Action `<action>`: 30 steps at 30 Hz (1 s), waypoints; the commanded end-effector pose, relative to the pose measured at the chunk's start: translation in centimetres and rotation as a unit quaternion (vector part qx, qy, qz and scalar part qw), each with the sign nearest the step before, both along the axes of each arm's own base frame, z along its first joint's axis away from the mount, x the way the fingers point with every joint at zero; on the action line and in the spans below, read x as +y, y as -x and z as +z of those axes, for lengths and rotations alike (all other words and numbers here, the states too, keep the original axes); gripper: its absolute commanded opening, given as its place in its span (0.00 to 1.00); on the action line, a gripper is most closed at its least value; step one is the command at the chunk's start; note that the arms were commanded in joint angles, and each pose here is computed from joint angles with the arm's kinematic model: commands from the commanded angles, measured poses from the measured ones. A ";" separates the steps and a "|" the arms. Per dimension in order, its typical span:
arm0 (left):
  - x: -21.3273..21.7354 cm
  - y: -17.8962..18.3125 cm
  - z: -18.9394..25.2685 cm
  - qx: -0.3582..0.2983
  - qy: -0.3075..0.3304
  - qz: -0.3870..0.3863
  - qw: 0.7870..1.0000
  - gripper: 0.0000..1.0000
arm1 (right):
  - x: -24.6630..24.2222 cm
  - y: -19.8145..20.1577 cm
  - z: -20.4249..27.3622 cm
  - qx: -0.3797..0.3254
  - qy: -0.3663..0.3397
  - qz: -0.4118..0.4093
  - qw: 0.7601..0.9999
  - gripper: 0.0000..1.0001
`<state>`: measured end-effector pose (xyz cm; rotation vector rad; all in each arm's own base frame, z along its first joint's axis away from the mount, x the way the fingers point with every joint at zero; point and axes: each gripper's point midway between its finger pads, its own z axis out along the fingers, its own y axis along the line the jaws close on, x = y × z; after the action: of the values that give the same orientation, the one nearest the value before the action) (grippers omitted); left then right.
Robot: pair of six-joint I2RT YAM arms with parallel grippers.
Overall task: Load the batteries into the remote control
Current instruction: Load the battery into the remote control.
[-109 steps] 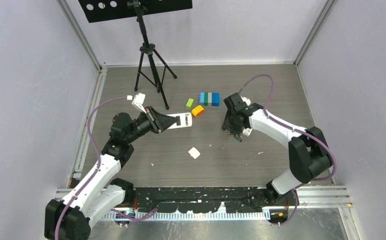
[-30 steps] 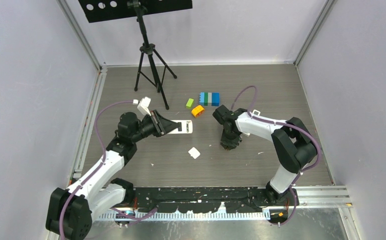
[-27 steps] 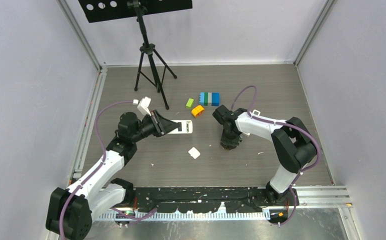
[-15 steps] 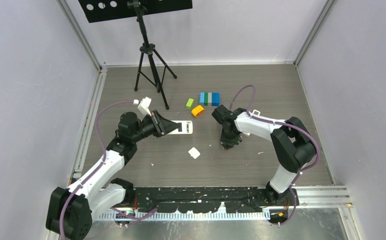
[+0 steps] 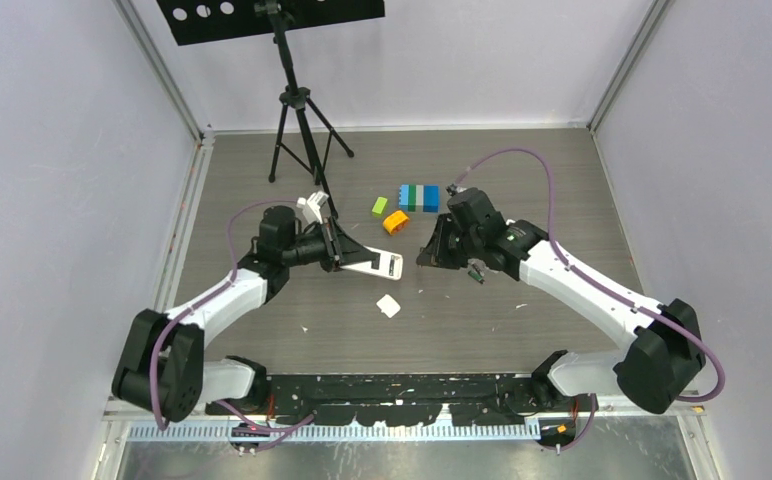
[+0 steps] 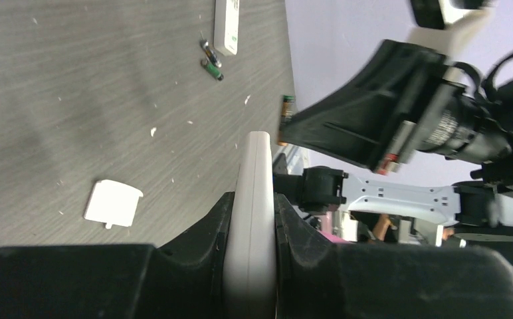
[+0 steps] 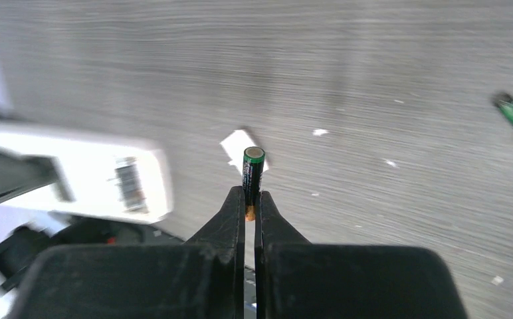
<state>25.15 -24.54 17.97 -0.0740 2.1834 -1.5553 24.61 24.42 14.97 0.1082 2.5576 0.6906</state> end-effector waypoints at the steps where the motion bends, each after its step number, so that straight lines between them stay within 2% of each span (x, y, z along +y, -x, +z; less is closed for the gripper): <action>1: -1.1 0.2 1.6 0.006 0.044 -0.035 0.998 0.00 | 3.3 0.6 4.6 -0.024 -0.099 0.053 0.993 0.00; 11: -1.5 -0.2 0.4 0.022 0.059 -0.029 0.998 0.00 | 5.2 1.5 4.8 0.020 -0.136 0.058 0.989 0.00; 21: -1.5 -0.2 0.2 0.022 0.060 -0.032 0.997 0.00 | 5.8 1.7 3.3 0.043 -0.117 0.056 0.991 0.02; 23: -1.5 -0.1 0.3 0.020 0.061 -0.034 0.997 0.00 | 5.7 1.6 2.9 0.048 -0.111 0.051 0.991 0.04; 30: -1.5 0.1 0.4 0.017 0.065 -0.037 0.997 0.00 | 5.3 1.1 2.5 0.048 -0.101 0.029 0.993 0.21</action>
<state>25.40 -25.64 16.74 -0.1525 2.1999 -1.6957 22.46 29.27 16.06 0.1163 2.6319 0.9860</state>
